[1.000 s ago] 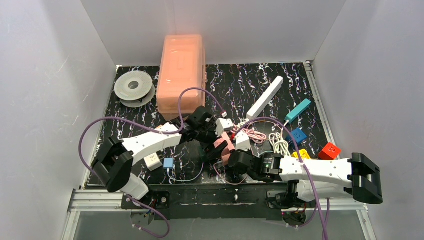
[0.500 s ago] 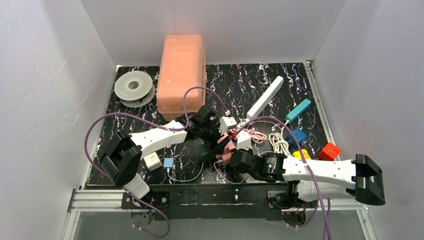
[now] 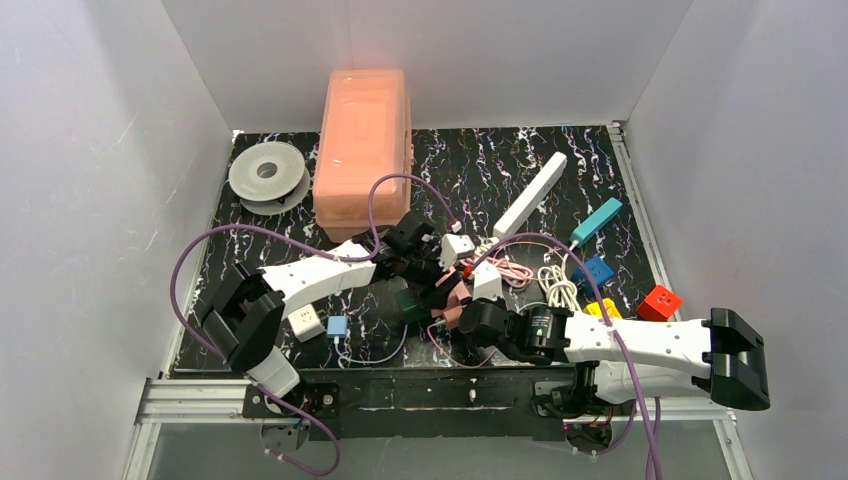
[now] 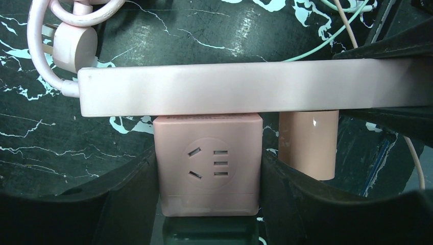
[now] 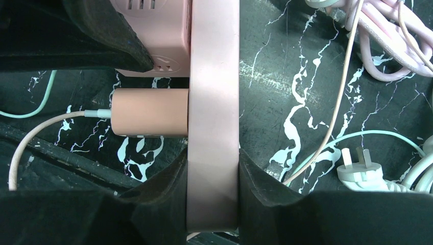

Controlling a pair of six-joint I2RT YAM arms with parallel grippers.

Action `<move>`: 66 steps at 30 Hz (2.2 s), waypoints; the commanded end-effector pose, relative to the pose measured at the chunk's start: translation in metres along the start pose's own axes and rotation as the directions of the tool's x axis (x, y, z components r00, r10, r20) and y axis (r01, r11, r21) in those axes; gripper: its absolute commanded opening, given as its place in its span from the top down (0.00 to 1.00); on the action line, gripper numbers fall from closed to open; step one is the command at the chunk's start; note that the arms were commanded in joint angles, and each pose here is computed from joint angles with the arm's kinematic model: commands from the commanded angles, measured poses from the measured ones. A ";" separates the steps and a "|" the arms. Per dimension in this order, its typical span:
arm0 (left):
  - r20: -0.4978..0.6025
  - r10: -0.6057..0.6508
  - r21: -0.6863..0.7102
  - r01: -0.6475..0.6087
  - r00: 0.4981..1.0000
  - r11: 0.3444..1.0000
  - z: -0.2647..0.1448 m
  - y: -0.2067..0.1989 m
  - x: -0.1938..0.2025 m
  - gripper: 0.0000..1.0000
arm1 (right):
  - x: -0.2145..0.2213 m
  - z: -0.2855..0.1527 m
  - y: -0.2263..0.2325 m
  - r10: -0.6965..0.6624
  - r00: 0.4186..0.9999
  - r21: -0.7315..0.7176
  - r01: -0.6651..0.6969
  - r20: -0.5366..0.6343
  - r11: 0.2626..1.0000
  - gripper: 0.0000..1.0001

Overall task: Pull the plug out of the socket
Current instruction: Remove the plug from the socket, then place the plug at the center of the board.

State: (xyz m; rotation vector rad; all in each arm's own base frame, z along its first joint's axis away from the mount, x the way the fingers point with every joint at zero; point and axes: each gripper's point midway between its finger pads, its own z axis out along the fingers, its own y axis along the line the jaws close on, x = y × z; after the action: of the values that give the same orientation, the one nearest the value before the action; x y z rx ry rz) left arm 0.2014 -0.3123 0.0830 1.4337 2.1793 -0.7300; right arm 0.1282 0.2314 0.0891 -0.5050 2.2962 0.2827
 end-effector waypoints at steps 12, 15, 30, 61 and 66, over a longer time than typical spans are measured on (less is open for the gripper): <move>-0.125 0.049 0.014 -0.047 0.991 0.999 -0.036 -0.023 0.052 1.00 | -0.014 0.013 -0.021 0.106 0.989 0.097 -0.116 0.108 0.988 0.99; -0.131 0.053 0.028 -0.049 0.990 0.998 -0.036 -0.026 0.057 1.00 | -0.010 0.014 -0.025 0.097 0.990 0.116 -0.109 0.098 0.987 0.99; -0.186 0.052 0.052 -0.043 0.981 0.998 -0.053 -0.045 0.094 1.00 | 0.014 0.033 -0.065 0.082 0.997 0.317 -0.075 -0.009 0.945 0.99; -0.142 0.261 -0.102 -0.276 0.955 0.956 -0.084 -0.018 0.096 1.00 | 0.018 0.031 -0.062 0.284 0.958 0.403 -0.250 -0.026 0.881 0.99; -0.095 0.236 -0.198 -0.251 0.967 0.948 -0.084 0.021 0.061 1.00 | 0.017 0.022 -0.059 0.302 0.953 0.327 -0.281 -0.014 0.902 0.99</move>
State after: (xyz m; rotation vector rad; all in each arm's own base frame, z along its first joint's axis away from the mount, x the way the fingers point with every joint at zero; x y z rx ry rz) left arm 0.1416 -0.1934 0.0810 1.7055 2.1113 -0.4411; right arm 0.1544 0.1755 0.0467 0.0081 2.4647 -0.0628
